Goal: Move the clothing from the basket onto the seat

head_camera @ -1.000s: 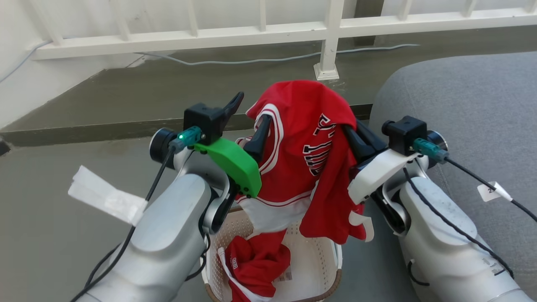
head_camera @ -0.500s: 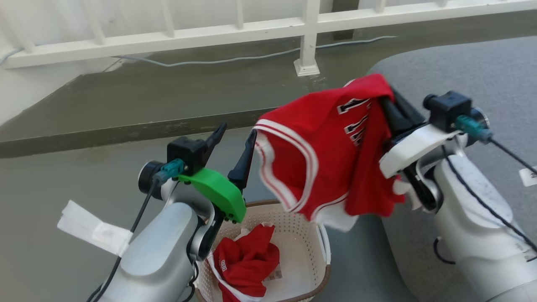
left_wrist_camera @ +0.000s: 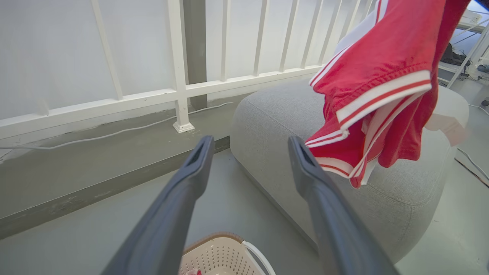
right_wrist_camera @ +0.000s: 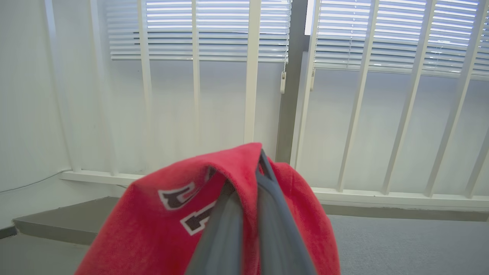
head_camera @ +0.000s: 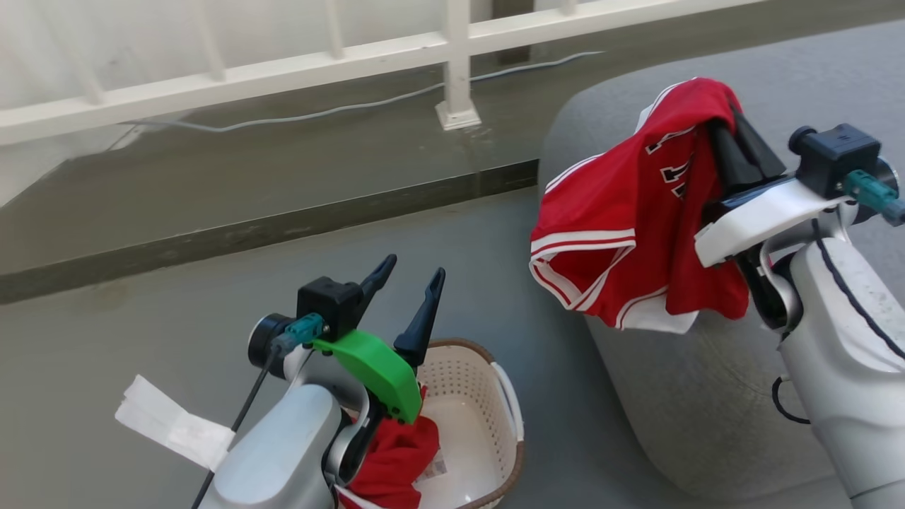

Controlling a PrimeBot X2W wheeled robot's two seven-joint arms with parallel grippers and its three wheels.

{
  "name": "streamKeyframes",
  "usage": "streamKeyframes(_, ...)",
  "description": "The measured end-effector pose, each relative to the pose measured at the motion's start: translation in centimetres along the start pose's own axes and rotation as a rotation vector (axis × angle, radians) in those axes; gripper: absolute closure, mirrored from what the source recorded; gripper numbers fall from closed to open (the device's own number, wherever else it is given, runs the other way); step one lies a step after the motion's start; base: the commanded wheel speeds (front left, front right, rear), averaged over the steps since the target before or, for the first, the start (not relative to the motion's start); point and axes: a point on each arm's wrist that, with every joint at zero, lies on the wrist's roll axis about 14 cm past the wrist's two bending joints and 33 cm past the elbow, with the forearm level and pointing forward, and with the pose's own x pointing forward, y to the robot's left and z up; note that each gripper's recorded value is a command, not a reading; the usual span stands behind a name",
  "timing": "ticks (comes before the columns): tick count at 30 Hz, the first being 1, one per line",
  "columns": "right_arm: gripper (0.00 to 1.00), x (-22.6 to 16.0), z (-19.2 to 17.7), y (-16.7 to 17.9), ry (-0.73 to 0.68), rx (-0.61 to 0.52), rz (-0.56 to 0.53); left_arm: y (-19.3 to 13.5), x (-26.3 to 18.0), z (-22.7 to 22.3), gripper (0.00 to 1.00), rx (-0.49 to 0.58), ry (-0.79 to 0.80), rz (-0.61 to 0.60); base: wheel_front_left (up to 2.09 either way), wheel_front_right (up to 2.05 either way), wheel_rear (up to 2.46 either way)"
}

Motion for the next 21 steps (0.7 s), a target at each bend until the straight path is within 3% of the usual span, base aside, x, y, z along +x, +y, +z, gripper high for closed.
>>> streamKeyframes(21,1.00,-8.4,1.5,-11.1,0.013,-0.078,-0.328,-7.5,2.4,-3.8,0.00,-0.057,0.083,-0.253,0.00,0.00,0.00)
